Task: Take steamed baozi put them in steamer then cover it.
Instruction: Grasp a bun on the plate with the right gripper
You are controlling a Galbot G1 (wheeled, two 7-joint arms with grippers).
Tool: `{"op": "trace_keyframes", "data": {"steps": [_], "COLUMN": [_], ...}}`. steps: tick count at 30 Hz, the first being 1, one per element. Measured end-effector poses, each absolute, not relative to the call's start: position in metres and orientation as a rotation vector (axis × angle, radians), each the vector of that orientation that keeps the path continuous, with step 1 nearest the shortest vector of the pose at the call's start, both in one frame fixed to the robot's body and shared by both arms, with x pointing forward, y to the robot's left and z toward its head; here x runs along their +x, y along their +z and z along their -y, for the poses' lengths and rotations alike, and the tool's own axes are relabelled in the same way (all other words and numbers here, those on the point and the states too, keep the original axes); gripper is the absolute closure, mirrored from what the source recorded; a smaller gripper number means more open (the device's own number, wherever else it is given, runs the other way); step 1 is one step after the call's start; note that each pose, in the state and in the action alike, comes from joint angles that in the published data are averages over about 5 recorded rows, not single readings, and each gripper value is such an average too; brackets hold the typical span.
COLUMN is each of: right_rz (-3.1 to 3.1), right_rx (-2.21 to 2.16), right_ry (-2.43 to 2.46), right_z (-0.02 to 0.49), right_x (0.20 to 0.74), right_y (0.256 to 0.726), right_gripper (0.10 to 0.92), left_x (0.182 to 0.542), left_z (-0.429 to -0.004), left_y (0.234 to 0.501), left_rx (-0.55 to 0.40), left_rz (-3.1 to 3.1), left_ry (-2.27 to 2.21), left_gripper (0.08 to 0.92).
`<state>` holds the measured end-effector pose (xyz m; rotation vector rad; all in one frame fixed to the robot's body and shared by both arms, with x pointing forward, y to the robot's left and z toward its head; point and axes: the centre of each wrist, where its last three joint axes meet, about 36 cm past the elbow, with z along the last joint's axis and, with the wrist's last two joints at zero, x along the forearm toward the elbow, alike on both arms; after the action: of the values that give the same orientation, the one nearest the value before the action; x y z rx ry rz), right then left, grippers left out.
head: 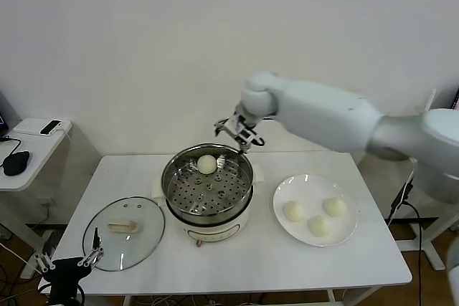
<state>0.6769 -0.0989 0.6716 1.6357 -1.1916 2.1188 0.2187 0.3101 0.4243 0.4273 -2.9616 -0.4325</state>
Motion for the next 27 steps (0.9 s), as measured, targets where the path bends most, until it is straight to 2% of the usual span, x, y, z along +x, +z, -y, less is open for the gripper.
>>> {"op": "trace_keyframes", "data": {"steps": [8, 15, 27], "right_rz": [1.334, 1.399, 1.403], "right_rx": [1.480, 1.388, 1.346], "right_ry": [1.889, 1.731, 1.581], "right_z": [0.194, 0.263, 0.302], "right_x": [0.645, 0.614, 0.589], "right_y": [0.679, 0.655, 0.582], "right_gripper": [0.200, 0.200, 0.200], "left_x": [0.220, 0.219, 0.217], "left_z": [-0.310, -0.310, -0.311], "left_y": [0.427, 0.428, 0.429], "left_rx": [0.392, 0.381, 0.381], "left_rz": [2.964, 2.962, 2.951], "left_ry": [-0.437, -0.446, -0.477], "left_gripper": [0.177, 0.177, 0.177]}}
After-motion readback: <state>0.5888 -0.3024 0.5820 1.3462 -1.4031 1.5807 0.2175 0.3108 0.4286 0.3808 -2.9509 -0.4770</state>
